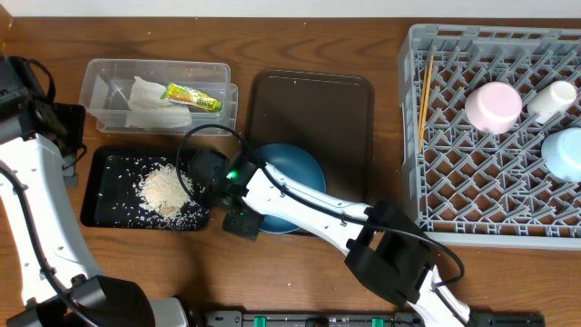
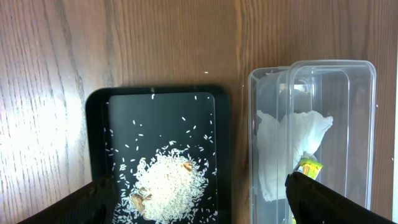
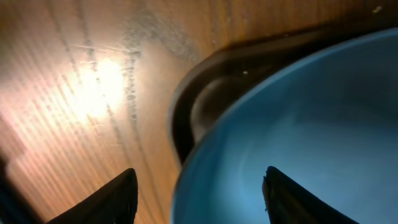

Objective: Sort waste into correct bins and load items into the dishwasher rack
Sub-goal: 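Grasp the blue plate rim with the right gripper and lift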

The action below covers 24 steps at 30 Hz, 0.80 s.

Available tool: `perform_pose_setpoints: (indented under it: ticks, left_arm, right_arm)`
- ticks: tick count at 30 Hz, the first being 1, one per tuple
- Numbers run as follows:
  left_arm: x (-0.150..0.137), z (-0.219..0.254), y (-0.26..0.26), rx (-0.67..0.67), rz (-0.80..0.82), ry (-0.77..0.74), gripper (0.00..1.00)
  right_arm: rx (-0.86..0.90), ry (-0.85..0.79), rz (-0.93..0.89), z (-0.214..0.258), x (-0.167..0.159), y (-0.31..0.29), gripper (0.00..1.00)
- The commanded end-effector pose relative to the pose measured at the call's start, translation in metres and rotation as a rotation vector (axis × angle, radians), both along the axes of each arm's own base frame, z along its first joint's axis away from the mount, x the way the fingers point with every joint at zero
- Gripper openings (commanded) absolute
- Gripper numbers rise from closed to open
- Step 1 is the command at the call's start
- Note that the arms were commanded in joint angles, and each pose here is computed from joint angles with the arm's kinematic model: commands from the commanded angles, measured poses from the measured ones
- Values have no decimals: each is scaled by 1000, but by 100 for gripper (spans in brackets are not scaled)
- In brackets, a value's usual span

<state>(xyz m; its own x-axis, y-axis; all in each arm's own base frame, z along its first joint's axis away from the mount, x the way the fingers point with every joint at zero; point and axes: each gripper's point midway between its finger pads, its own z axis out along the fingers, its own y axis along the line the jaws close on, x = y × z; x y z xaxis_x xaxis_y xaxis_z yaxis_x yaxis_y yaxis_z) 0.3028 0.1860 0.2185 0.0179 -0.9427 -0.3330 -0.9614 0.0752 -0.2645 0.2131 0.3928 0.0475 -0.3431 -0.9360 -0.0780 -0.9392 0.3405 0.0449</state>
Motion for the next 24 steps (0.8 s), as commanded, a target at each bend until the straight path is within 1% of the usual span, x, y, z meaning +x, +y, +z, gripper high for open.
perform_pose_setpoints:
  ticks: [1,3,5,11,12,15,20,21,24]
  left_arm:
    - [-1,0,2,3,5,6,89]
    - [-1,-1,2,3,5,7,89]
    - [-1,0,2,3,5,6,89]
    - [-1,-1,2,3,5,7,89]
    - [-1,-1,2,3,5,7,89]
    - [-1,-1,2,3,5,7,89]
    - [-1,0,2,3,5,6,89]
    - [-1,-1,2,3,5,7,89]
    - [-1,0,2,3,5,6,89]
  right_arm:
    - [-46,-1,21,-14,-5,-9,59]
    - [-56,4,21,-19,-7,-12,54]
    - [-65,9,16,-25,-9,-15,52]
    - [-62,3,13,-32,-8,-16,33]
    - [-59,1,13,-31,-8,-15,30]
    - [-44,-7,-3,-26,-5,-10,14]
    - [-37,-32,-7,-15,1,-6,5]
    - [-37,-38,-8,-11,3,-5,1]
    - [-32,-51,-11,2,7,-2,1]
